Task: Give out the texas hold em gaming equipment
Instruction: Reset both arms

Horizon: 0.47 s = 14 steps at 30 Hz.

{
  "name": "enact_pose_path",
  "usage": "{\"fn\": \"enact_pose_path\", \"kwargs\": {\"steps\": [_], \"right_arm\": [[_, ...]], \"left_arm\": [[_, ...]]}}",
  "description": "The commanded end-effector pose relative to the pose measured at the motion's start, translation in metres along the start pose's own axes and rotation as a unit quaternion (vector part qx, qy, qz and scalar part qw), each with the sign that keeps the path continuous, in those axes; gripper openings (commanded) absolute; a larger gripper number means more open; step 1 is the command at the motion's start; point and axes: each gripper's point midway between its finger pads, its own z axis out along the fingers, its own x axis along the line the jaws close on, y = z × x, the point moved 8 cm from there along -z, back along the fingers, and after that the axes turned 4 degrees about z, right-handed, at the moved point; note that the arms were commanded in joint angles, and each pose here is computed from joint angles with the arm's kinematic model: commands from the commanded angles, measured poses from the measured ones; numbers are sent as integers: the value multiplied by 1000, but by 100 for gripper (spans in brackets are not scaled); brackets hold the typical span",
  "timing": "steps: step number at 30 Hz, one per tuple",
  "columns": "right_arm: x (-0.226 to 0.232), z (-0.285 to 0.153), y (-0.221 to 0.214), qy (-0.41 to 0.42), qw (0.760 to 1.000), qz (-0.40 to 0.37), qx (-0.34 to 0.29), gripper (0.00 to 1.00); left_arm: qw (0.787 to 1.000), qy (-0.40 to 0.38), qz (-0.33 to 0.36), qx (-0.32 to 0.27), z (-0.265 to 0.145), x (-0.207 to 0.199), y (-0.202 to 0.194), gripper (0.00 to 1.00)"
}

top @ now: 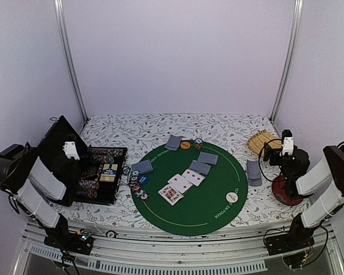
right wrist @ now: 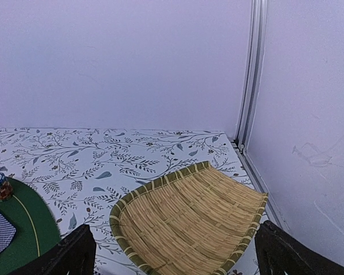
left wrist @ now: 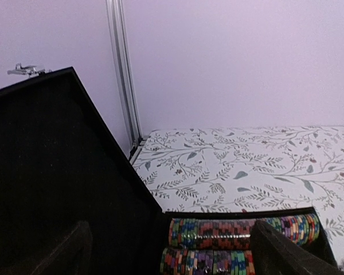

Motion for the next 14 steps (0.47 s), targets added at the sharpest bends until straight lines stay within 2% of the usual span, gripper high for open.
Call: {"fn": "enact_pose_path", "kwargs": {"steps": [1,14], "right_arm": [[-2,4,10,-4,1000,8,-25,99],[-2,4,9,-4,1000,8,-24,99]], "left_arm": [[1000,3,-5,-13,19,3,15,98],[1000,6,-16,-10,24,8,15,98]]}}
